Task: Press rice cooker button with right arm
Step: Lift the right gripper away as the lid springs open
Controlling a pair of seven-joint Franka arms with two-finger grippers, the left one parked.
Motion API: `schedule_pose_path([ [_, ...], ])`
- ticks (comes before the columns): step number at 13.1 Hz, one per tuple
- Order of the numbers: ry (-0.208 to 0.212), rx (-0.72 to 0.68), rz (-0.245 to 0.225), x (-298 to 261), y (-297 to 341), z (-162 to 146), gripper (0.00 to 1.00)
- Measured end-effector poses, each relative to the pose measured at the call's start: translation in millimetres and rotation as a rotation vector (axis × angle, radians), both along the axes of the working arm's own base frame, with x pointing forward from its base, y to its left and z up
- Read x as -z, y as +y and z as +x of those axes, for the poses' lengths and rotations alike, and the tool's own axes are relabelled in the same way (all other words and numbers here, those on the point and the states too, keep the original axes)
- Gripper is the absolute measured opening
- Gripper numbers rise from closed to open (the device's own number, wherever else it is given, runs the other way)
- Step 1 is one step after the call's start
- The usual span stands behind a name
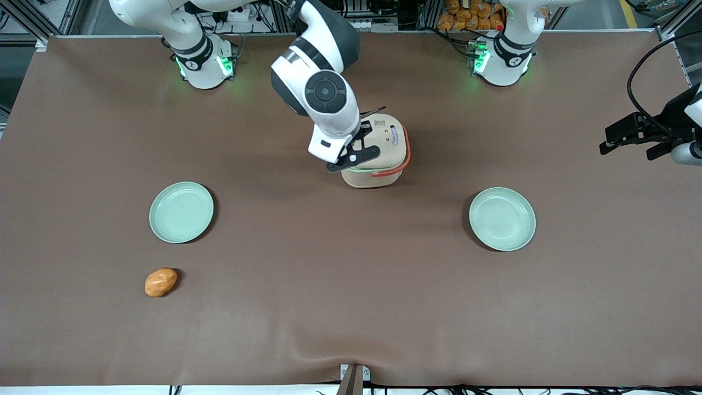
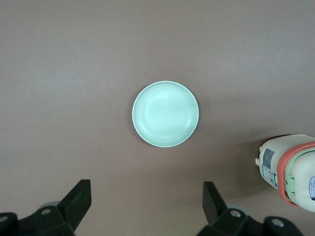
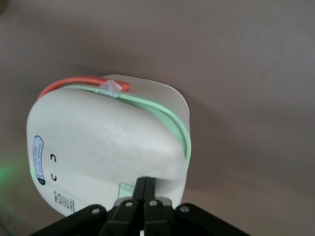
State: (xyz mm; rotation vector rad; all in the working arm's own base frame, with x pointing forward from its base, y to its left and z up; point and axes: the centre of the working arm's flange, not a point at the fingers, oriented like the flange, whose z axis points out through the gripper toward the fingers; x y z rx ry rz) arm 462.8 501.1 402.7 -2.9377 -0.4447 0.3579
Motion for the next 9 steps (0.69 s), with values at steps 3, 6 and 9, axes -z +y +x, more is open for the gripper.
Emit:
schedule_pose_path([
  [3, 0.044, 0.037, 0.057, -27, -7, 5, 0.01],
  [6, 0.042, 0.063, 0.079, -52, -24, 15, 0.08],
  [9, 0.044, 0.078, 0.082, -66, -37, 20, 0.21],
])
